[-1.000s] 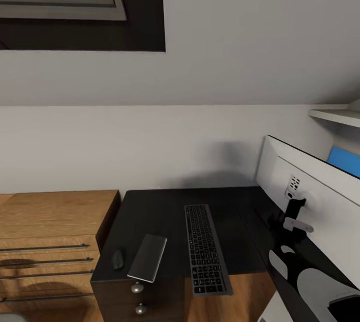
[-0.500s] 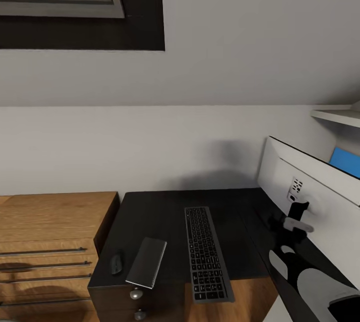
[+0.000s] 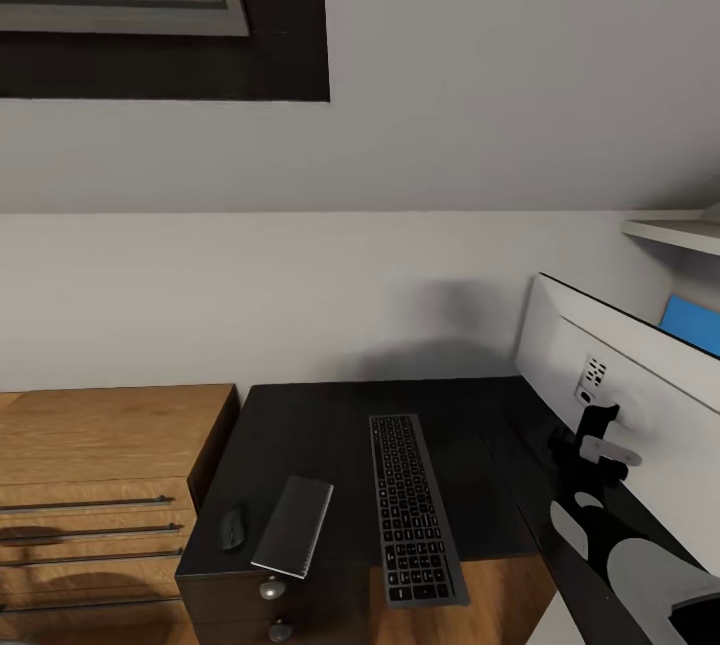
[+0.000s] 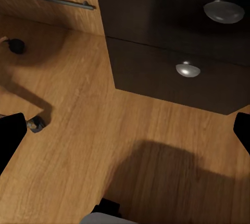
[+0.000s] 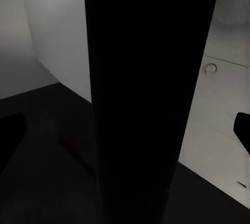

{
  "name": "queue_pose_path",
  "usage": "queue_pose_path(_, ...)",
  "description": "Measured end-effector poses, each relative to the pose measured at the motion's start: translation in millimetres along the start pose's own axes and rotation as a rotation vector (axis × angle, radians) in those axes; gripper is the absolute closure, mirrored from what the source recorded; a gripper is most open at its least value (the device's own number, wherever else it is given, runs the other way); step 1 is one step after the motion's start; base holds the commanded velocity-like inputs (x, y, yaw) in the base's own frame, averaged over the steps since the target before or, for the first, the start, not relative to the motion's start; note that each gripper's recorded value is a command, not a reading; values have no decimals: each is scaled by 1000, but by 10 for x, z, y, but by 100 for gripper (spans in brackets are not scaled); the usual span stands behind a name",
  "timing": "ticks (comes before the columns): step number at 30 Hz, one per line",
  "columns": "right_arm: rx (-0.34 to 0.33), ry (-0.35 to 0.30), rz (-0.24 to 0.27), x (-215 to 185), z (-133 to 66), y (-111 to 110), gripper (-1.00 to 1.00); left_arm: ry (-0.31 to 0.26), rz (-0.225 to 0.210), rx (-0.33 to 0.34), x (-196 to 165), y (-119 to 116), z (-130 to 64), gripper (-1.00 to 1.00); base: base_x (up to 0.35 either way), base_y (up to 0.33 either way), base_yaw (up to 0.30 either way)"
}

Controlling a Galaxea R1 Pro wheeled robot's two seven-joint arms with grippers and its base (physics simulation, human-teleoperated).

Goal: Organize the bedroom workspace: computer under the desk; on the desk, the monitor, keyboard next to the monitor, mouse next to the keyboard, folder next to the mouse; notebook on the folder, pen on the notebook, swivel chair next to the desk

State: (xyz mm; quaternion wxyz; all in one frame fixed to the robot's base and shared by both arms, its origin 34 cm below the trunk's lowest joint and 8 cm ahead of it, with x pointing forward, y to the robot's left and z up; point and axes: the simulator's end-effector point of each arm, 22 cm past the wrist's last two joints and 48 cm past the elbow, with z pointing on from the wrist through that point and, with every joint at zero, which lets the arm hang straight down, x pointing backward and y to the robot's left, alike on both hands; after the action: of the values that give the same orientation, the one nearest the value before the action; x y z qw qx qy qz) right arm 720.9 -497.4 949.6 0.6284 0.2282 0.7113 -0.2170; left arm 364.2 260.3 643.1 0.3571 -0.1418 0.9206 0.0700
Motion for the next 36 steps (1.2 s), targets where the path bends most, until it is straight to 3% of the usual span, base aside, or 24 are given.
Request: queue_pose_path(36,9,-5,-3,-24,27,-66,-100,-1,-2,2,-2,-4,0,-100,15,0,0)
